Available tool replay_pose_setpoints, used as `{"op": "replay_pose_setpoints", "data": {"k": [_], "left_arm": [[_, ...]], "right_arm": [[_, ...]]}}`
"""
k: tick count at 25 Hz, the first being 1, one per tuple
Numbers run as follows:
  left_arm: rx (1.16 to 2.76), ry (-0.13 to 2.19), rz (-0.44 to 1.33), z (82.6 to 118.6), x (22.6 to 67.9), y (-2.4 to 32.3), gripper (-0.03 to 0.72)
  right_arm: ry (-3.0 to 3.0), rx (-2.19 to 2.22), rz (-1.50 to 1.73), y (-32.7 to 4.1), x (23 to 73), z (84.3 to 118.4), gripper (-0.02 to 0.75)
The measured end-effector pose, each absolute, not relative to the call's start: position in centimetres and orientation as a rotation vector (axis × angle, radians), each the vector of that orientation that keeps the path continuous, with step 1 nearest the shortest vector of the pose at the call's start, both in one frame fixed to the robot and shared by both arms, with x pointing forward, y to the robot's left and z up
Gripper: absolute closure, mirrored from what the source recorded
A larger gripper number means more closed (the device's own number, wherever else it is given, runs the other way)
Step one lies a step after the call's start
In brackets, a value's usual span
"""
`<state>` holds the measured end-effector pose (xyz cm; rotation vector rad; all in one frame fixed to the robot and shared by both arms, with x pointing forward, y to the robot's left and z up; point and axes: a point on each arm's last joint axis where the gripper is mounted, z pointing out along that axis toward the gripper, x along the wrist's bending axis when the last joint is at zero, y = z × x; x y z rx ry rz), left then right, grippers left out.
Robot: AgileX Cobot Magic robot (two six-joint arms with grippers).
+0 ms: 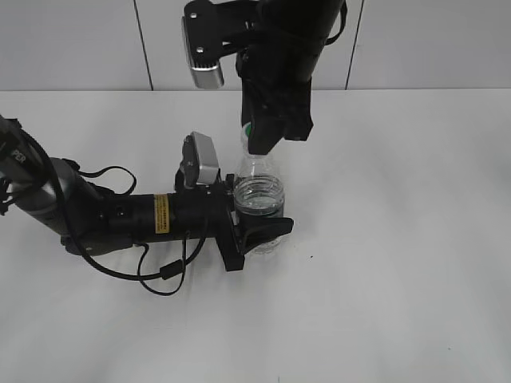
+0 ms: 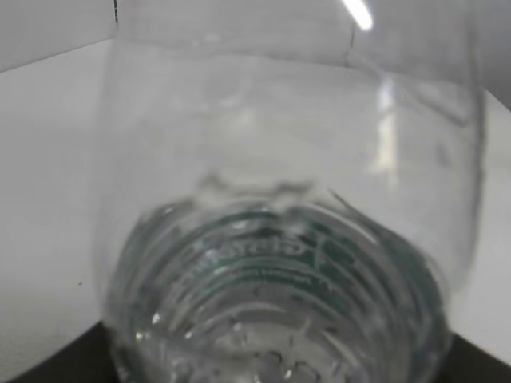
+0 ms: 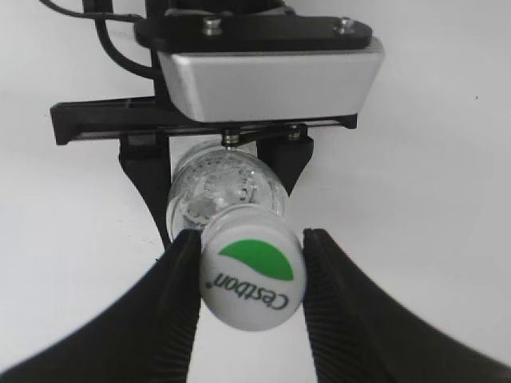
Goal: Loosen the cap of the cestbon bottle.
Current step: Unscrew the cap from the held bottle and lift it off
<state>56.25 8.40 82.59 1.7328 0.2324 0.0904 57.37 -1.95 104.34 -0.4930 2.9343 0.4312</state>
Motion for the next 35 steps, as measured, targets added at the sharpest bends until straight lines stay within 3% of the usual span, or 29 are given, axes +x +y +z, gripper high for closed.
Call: {"op": "replay_pose_setpoints", "data": {"k": [8,20,35], "left_arm": [[1.732,0.24,0.088,82.6,56.3,8.4,0.288],[1.732,0.24,0.087,82.6,56.3,8.4,0.288],[1.732,0.243,0.088,82.6,56.3,8.4,0.288]], "right_arm": [[2.842,-0.772,0.4,-2.0,57.4,104.5,0.442],[2.793,-0.719,0.472,-2.5,56.2,107.6,0.442],[2.848,0.664,0.708,-4.1,54.3,112.7,0.443]]}}
